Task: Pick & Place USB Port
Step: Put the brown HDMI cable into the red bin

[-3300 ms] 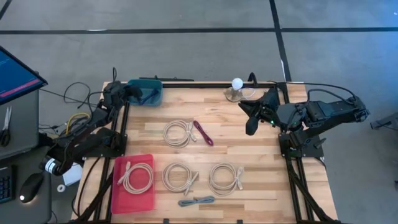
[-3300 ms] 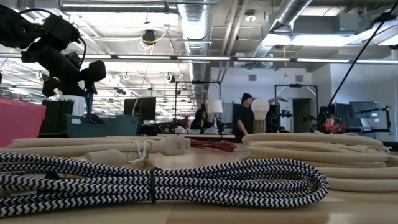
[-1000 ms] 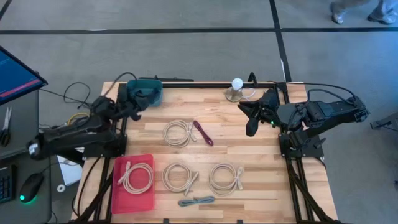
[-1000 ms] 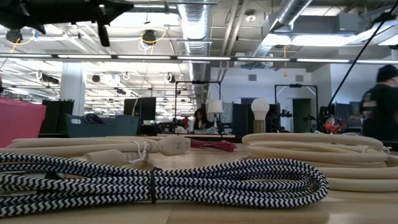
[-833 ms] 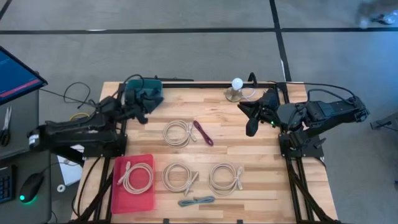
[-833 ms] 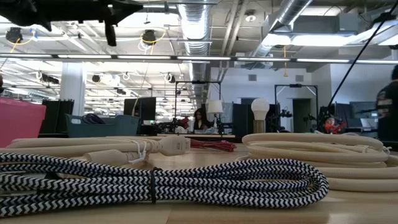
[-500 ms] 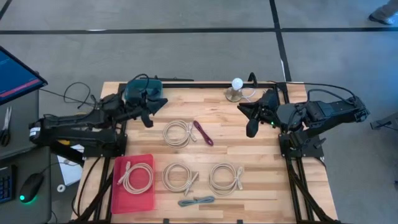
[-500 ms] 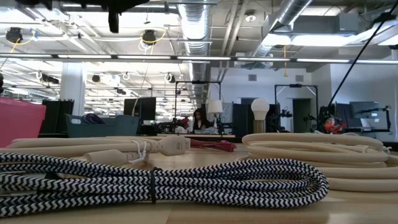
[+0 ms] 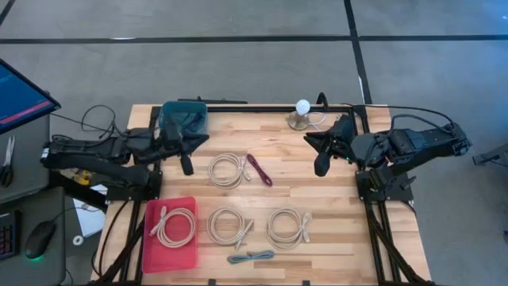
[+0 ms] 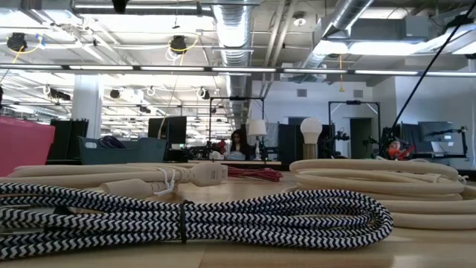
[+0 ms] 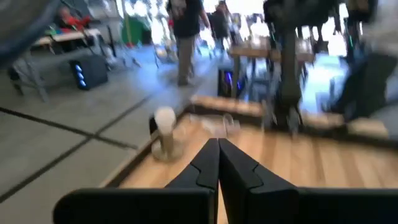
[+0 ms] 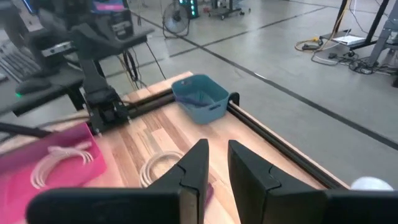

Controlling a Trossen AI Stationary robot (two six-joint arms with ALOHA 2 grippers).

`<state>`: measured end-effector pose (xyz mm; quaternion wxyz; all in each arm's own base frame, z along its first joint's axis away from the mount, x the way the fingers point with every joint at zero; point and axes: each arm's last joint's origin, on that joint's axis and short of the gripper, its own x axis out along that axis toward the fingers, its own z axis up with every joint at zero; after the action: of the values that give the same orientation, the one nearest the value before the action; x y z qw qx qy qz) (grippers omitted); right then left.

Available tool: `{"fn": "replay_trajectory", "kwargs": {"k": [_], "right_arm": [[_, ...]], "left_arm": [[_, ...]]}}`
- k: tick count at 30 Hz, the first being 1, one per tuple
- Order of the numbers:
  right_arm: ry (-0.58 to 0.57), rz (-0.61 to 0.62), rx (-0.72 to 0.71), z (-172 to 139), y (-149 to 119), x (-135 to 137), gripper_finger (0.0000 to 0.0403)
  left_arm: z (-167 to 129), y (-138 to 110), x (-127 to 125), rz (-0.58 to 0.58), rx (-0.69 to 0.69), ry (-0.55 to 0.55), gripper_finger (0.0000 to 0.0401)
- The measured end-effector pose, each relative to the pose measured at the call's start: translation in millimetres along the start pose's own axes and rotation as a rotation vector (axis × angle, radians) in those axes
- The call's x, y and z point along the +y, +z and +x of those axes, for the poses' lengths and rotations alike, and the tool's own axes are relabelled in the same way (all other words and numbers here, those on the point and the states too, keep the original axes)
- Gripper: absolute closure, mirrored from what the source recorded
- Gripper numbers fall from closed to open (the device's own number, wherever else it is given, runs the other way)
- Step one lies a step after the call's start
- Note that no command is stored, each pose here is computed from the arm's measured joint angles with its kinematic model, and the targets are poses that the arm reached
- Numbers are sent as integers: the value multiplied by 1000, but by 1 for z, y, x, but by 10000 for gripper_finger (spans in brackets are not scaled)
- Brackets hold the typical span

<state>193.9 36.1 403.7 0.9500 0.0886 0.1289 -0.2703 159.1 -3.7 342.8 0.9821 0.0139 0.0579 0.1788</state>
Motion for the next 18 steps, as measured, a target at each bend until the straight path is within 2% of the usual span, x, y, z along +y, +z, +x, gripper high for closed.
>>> {"fn": "replay_trajectory", "kwargs": {"k": [2, 5, 8, 13, 18], "right_arm": [[-7, 1, 16, 0, -2, -1, 349], [9, 22, 47, 0, -5, -1, 349], [33, 38, 91, 0, -8, -2, 349], [15, 82, 173, 6, -16, -3, 349], [9, 73, 208, 15, -21, 3, 349]], "left_arm": [[-5, -4, -2, 6, 41, -27, 396], [-19, -5, 0, -71, 52, -69, 395], [-35, -1, 7, -141, 13, -95, 396], [-60, 6, 19, -194, -84, -131, 396], [-66, 6, 20, -203, -102, -155, 394]]}}
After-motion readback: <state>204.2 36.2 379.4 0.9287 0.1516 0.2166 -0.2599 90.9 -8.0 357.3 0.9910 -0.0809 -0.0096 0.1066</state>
